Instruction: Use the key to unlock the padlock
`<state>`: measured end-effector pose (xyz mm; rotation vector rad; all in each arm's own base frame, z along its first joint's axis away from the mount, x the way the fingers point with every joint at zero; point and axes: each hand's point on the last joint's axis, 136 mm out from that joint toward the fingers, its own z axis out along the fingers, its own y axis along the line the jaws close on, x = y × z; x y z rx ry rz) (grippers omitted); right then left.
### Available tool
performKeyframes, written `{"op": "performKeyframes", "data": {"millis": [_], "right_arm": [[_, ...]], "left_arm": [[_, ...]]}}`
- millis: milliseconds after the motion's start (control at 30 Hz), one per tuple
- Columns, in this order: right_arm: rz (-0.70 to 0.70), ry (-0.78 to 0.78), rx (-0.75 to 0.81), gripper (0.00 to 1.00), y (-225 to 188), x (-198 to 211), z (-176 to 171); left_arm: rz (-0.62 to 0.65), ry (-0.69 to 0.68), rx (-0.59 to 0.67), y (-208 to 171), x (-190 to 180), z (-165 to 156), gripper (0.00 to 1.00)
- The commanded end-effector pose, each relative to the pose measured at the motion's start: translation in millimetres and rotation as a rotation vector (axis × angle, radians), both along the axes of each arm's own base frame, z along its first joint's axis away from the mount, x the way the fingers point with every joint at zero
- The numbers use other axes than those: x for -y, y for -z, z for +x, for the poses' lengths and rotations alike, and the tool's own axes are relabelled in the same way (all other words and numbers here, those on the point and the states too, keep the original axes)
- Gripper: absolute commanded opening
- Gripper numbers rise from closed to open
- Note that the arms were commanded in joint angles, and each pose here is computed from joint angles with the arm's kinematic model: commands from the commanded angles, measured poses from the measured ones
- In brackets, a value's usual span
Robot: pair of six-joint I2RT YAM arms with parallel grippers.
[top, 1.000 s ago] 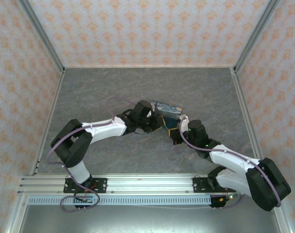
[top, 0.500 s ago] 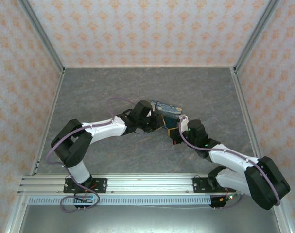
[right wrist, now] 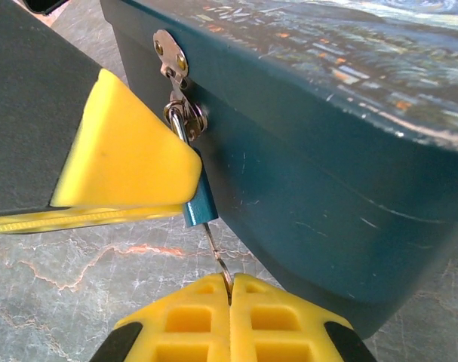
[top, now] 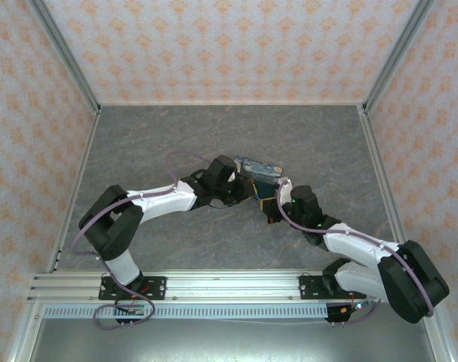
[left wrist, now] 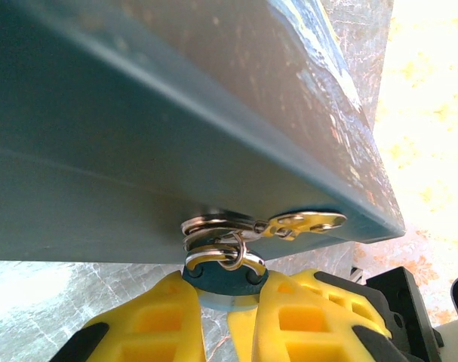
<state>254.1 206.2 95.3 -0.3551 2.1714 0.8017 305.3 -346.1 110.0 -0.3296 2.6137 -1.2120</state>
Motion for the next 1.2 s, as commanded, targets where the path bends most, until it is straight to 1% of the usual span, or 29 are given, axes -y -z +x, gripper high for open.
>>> {"op": "performKeyframes", "data": {"millis": [0, 267, 400, 600, 733, 933, 1000, 1167], "right_arm": [[0.054, 0.026, 0.088, 0.0, -28.7, -6.3, 14.8], [0.1, 0.024, 0.108, 0.0, -34.8, -11.3, 18.4], [0.133, 0.031, 0.134, 0.0, -41.6, -13.6, 22.5], [0.141, 0.028, 0.163, 0.0, -44.8, -16.2, 27.1], [0.112, 0.039, 0.204, 0.0, -46.9, -12.6, 30.8], [0.072, 0.026, 0.221, 0.0, -47.3, -12.6, 33.1], [0.08, 0.028, 0.225, 0.0, -49.0, -12.3, 34.6], [0.153, 0.005, 0.222, 0.0, -63.5, -17.6, 35.5]], "left_arm": [[-0.055, 0.008, 0.064, -34.3, 9.6, 3.1, 0.16], [-0.082, 0.0, 0.06, -37.5, 16.0, 2.0, 0.16], [-0.119, -0.011, 0.051, -38.5, 22.2, 1.3, 0.16], [-0.157, -0.013, 0.042, -40.8, 31.0, 0.7, 0.16], [-0.148, -0.003, 0.039, -39.4, 31.4, -1.4, 0.16], [-0.09, 0.027, 0.046, -36.5, 24.8, -7.5, 0.16], [-0.082, 0.035, 0.047, -36.2, 23.6, -9.2, 0.16], [-0.057, 0.044, 0.044, -29.7, 20.5, -11.7, 0.16]]}}
